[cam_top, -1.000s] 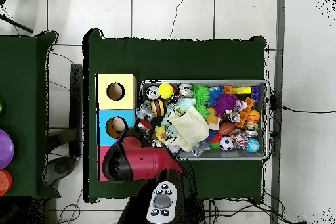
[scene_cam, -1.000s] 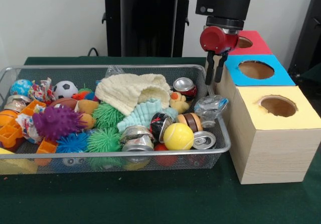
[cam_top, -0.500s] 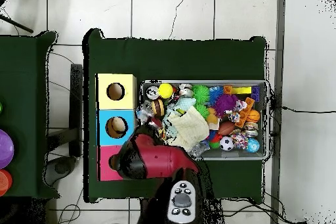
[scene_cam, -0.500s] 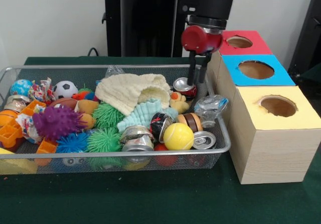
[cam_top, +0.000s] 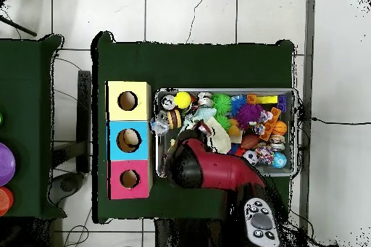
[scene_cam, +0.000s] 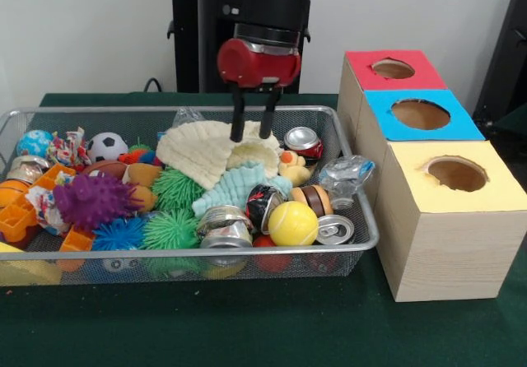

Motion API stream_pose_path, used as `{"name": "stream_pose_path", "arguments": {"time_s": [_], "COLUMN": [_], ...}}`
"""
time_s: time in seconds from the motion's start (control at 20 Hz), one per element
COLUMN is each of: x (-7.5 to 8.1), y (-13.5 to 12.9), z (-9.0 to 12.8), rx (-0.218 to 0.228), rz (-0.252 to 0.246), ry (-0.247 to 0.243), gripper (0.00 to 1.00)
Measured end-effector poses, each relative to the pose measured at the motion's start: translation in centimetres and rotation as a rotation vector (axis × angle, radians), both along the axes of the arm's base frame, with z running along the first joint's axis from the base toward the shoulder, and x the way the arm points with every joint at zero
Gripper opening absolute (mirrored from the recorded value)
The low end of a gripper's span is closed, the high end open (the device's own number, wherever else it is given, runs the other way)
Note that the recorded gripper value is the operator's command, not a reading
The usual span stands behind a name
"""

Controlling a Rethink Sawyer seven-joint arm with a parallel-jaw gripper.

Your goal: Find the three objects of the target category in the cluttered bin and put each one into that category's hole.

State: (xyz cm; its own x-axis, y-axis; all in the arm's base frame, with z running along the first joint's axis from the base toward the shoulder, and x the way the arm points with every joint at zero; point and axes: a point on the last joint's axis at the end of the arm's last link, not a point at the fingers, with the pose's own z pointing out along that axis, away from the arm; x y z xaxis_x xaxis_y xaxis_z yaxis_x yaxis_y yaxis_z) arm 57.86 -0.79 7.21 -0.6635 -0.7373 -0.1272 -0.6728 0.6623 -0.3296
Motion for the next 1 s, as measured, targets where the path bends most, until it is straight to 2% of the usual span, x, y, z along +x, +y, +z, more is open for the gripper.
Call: {"name": "stream_pose_path", "arguments": {"time_s": [0.15,0.3,0.65,1.0], "x": [0.5,1.4,3.1,5.8], "y": [-1.6,-2.0,-1.3,0.1], "z": [0.4,0.8,1.6,2.4], "rx": [0.007,0.019,0.044,0.063], "rz": [-0.017,-0.024,-0.015,0.012], "ry": [0.015,0.031,0.043,0.011], "gripper": [1.00,1.00,1.00,1.00]}}
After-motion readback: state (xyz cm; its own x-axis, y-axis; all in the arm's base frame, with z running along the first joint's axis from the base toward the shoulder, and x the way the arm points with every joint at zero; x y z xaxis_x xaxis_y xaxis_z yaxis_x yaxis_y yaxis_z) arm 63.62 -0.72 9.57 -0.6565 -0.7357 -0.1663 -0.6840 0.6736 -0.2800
